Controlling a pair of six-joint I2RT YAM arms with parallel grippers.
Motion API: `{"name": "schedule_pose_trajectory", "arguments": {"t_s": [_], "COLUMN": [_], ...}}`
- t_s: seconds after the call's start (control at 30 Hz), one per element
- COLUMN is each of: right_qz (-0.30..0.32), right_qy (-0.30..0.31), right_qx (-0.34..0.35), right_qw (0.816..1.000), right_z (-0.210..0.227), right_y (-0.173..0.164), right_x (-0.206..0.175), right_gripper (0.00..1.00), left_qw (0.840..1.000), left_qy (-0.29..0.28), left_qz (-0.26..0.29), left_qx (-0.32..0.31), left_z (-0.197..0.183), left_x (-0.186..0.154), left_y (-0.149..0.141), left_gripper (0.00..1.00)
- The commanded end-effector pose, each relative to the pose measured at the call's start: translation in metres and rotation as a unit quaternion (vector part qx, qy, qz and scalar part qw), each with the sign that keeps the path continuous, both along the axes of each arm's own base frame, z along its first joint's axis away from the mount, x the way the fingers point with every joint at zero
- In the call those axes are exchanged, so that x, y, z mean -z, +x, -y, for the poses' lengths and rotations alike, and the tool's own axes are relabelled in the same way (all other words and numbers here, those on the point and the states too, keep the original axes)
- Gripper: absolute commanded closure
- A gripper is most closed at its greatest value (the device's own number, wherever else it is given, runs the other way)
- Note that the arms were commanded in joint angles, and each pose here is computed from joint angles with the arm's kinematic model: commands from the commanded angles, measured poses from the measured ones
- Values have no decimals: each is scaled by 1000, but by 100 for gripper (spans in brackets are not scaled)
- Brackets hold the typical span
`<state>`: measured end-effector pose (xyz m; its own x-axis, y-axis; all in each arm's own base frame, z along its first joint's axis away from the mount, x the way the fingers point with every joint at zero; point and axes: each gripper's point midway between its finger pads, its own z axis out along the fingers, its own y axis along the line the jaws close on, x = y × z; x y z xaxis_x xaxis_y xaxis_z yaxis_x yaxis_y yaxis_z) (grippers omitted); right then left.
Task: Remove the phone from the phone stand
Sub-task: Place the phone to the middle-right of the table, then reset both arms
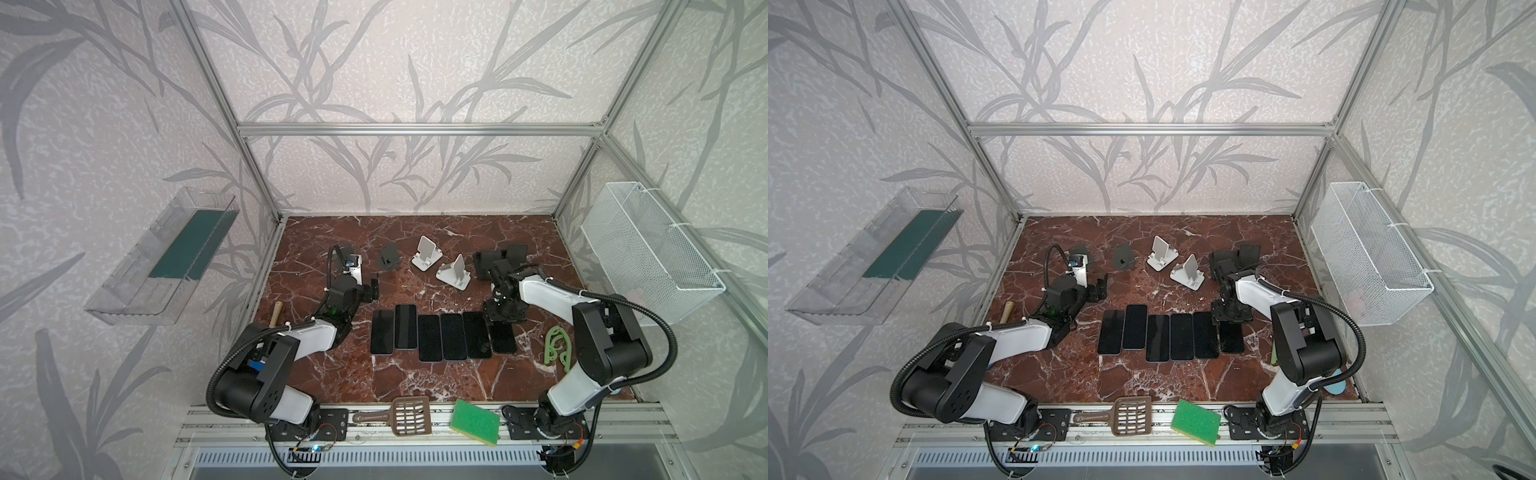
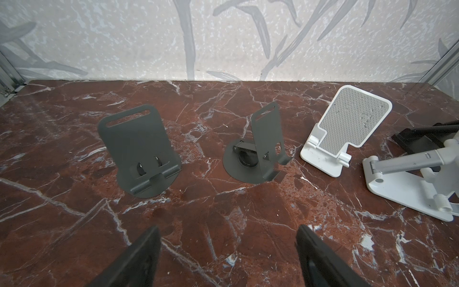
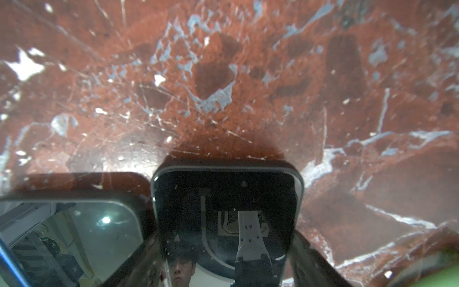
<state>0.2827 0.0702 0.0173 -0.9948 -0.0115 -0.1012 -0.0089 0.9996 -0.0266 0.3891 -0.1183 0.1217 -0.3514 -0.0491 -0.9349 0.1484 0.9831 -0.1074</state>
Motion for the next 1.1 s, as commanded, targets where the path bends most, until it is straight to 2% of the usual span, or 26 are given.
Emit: {"name": "schedule_pose_trajectory", "arguments": {"t_s": [0.0,0.3,0.4,0.47,0.6,0.7,0.83,0.87,0.93,1.07], "right_qz": [19,104,178,255,422,498,558,567,576,583], "right_qy": [3,-3,6,17,43,41,20,5,-23,-51], "right_qx": [-2,5,-8,-15,-18,-19,-23,-20,6,12], "right_qw": [1000,995,984,967,905,866,829,823,817,811], "right_z": [-2,3,1,-2,0,5,14,19,34,43], "right_y": [1,22,36,45,55,53,48,46,43,39], "right_x": [-16,-64,-94,-120,-169,-188,-196,-194,-187,-176], "right_gripper": [21,16,16,15,10,9,5,1,1,1], "left_qw": [999,998,997,994,988,983,972,968,958,938], "left_qy": [-6,-13,-33,-45,-51,-31,10,21,57,110], "left_qz": [32,57,75,100,139,151,158,161,161,143], "left_qx": [4,-6,-9,-13,-51,-101,-171,-190,-232,-297], "left_z": [3,-1,-2,-6,-25,-48,-80,-89,-107,-132], "left_x": [-24,-49,-76,-101,-140,-134,-111,-107,-99,-86], "left_y": [6,5,1,-4,-19,-31,-48,-52,-61,-69], "left_gripper": [14,14,14,14,14,14,11,8,5,1]}}
